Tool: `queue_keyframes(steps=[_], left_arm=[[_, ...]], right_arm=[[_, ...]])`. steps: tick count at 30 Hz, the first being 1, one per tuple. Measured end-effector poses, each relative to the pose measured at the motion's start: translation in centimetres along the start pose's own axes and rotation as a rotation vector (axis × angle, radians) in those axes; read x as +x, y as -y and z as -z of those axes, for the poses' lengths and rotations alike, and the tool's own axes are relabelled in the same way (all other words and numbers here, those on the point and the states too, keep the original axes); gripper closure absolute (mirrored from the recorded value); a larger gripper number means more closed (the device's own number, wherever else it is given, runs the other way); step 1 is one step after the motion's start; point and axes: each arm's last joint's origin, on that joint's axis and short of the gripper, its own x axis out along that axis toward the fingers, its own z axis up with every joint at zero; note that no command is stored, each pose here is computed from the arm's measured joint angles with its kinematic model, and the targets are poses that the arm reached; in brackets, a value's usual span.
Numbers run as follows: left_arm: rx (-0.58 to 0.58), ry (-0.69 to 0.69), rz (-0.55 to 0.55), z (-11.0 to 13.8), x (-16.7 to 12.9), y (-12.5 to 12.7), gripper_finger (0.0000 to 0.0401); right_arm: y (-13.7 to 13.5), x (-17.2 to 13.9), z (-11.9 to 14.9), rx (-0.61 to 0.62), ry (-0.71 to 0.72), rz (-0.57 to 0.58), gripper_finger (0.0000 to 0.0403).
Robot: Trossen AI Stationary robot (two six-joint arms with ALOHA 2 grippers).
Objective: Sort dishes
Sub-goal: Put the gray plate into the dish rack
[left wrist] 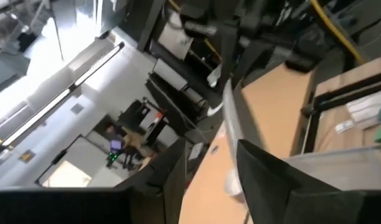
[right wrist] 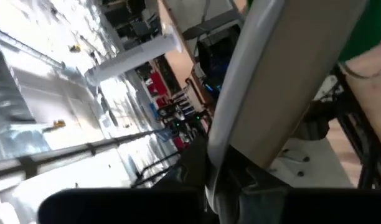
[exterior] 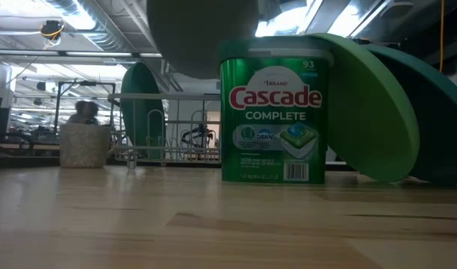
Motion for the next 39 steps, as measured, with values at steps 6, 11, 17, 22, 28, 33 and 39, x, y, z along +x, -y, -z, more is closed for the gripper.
queue_keyframes(steps=[6,11,17,22,28,33,39], left_arm=[[-0.035,0.035,0.040,-0.5,-1.3,0.5,0.0268],[-0.062,0.067,0.074,-0.7,-2.2,0.7,0.0268],[-0.172,0.085,0.104,-0.9,-2.9,0.9,0.0268],[-0.309,0.076,0.140,-0.7,-3.3,1.4,0.0268],[-0.343,0.042,0.177,0.0,-3.5,2.2,0.0268],[-0.354,0.006,0.197,0.7,-3.5,2.8,0.0268],[-0.346,-0.025,0.209,1.4,-3.6,3.3,0.0268]], right_arm=[[-0.1,-0.1,0.1,-0.232,-0.016,-0.001,0.0382],[0.0,-0.1,0.2,-0.509,-0.067,0.003,0.0391],[0.1,-0.1,0.5,-0.819,-0.178,-0.004,0.0387],[0.2,-0.2,0.8,-1.042,-0.273,-0.030,0.0386],[0.4,-0.3,1.0,-1.271,-0.381,-0.084,0.0391],[0.6,-0.3,0.8,-1.301,-0.351,-0.042,0.0383],[1.5,0.7,0.1,-1.249,-0.251,0.069,0.0391]])
